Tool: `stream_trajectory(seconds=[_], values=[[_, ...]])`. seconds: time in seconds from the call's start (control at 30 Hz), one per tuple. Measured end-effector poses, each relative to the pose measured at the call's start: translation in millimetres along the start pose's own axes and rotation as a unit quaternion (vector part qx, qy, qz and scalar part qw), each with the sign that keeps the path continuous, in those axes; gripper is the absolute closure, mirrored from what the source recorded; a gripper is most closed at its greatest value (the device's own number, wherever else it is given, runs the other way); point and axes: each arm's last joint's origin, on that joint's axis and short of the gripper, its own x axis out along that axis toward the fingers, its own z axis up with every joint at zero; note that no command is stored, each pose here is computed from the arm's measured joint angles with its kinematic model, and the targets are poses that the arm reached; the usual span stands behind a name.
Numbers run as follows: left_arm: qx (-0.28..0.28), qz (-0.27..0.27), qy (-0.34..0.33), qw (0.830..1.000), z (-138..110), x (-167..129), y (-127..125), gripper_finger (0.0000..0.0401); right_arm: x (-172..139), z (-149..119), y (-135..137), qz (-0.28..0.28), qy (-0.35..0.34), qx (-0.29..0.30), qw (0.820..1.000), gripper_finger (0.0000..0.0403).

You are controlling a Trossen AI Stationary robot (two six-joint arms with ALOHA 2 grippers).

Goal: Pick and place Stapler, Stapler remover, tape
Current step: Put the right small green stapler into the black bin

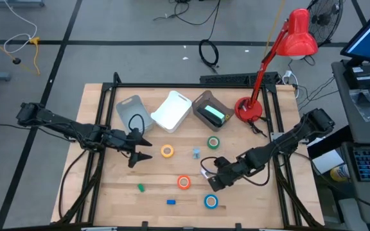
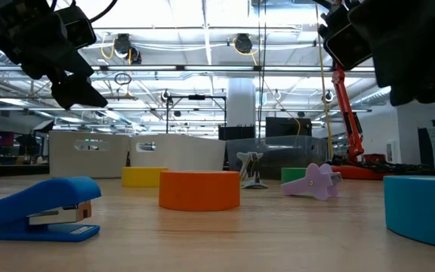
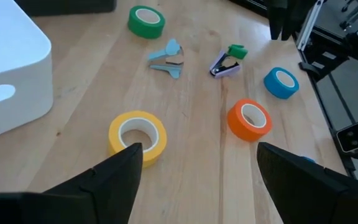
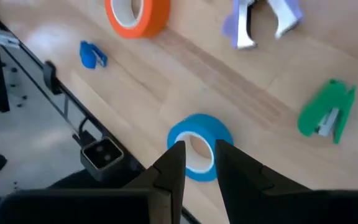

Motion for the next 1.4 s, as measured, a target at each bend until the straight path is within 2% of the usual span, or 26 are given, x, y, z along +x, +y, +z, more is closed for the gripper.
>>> stream_trajectory(seconds=[0.1,0.23,0.37,0.77,1.0,1.17,1.4], values=[[0.0,0.001,-0.001,1.0,0.1,0.0,0.0,0.0091,0.0,0.4,0.2,0.001,-0.003,0.0,1.0,0.0324],[0.001,0.003,-0.002,1.0,0.2,0.0,0.2,0.0087,-0.2,0.4,-0.6,-0.004,0.028,0.005,1.0,0.0324],[0.004,0.006,-0.004,1.0,0.3,0.0,0.3,0.008,-0.2,0.5,-0.7,-0.005,0.03,0.001,1.0,0.0311],[0.014,0.006,-0.004,1.0,0.3,0.0,0.3,0.0088,-0.5,3.2,-5.1,-0.026,0.027,-0.004,0.999,0.0216],[0.017,0.006,-0.004,1.0,0.3,0.0,0.3,0.0086,-1.2,3.3,-12.6,-0.065,0.029,-0.009,0.997,0.0176],[0.025,0.007,-0.004,1.0,0.3,0.0,0.3,0.0078,-1.8,4.5,-15.9,-0.082,0.027,-0.005,0.996,0.017],[0.03,0.007,-0.004,1.0,0.3,0.0,0.3,0.0085,-1.0,8.3,-17.5,-0.09,0.024,-0.002,0.996,0.0181]])
